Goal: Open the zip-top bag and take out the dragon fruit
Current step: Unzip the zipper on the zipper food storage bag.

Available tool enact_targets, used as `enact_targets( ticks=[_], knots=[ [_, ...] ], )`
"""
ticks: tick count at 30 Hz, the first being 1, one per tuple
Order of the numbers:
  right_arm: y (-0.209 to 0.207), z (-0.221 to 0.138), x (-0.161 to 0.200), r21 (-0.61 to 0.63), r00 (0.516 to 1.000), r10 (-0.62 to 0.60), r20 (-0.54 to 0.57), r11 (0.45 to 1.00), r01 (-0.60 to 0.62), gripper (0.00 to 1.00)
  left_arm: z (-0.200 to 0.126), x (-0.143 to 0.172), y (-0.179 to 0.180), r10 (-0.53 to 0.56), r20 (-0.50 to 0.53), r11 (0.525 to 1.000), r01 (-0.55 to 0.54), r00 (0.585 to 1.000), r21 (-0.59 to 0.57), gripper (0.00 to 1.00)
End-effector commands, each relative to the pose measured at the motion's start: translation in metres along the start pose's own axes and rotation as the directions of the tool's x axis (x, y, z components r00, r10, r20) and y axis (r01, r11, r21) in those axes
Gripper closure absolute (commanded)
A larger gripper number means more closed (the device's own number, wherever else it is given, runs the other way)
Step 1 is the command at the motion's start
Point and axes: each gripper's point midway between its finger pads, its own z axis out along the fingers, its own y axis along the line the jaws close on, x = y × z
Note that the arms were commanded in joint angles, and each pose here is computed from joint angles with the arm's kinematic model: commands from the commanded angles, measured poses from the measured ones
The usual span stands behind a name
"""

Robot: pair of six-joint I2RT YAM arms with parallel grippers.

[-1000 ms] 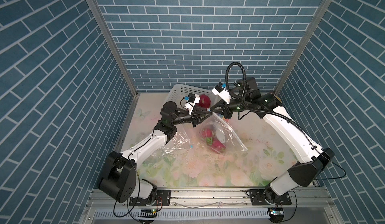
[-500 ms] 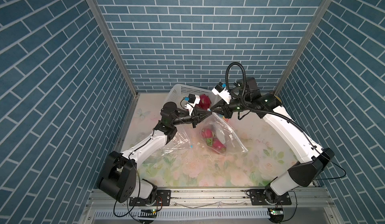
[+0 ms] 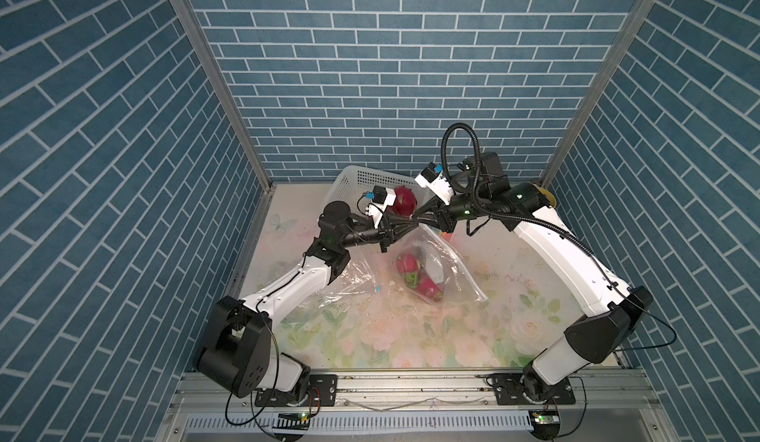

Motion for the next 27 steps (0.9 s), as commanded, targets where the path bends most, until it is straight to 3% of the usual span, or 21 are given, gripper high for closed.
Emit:
enact_targets(
  ticks=[1,6,13,15,18,19,27],
  knots=[
    [0.005,0.004,0.009,-0.034,1.0,0.01,-0.025,0.999,-0.011,0.82,0.0,-0.01,-0.001,0.039,0.033,0.999,-0.039,0.999,-0.014,1.0],
    [0.004,0.006,0.014,-0.031,0.999,0.028,-0.027,0.999,-0.029,0.78,-0.003,-0.016,-0.003,0.052,0.056,0.998,-0.05,0.997,-0.03,0.99],
    [0.005,0.008,0.013,-0.044,0.999,0.038,-0.027,0.998,-0.039,0.97,-0.005,-0.016,-0.004,0.053,0.058,0.998,-0.051,0.997,-0.04,0.93],
    [0.004,0.007,0.011,-0.036,0.999,0.033,-0.019,0.999,-0.033,0.97,-0.006,-0.015,-0.004,0.055,0.059,0.998,-0.052,0.997,-0.044,0.84],
    [0.003,0.003,0.009,-0.016,1.0,0.02,-0.011,1.0,-0.02,0.97,-0.007,-0.011,-0.004,0.048,0.049,0.998,-0.046,0.998,-0.05,0.58],
    [0.003,0.001,0.008,-0.007,1.0,0.016,-0.007,1.0,-0.016,0.97,-0.008,-0.008,-0.002,0.045,0.043,0.998,-0.043,0.998,-0.055,0.54],
    [0.005,-0.006,0.0,0.002,1.0,0.002,0.013,1.0,-0.002,0.98,-0.003,0.014,0.01,0.007,0.003,0.998,-0.006,1.0,-0.058,0.61]
  ],
)
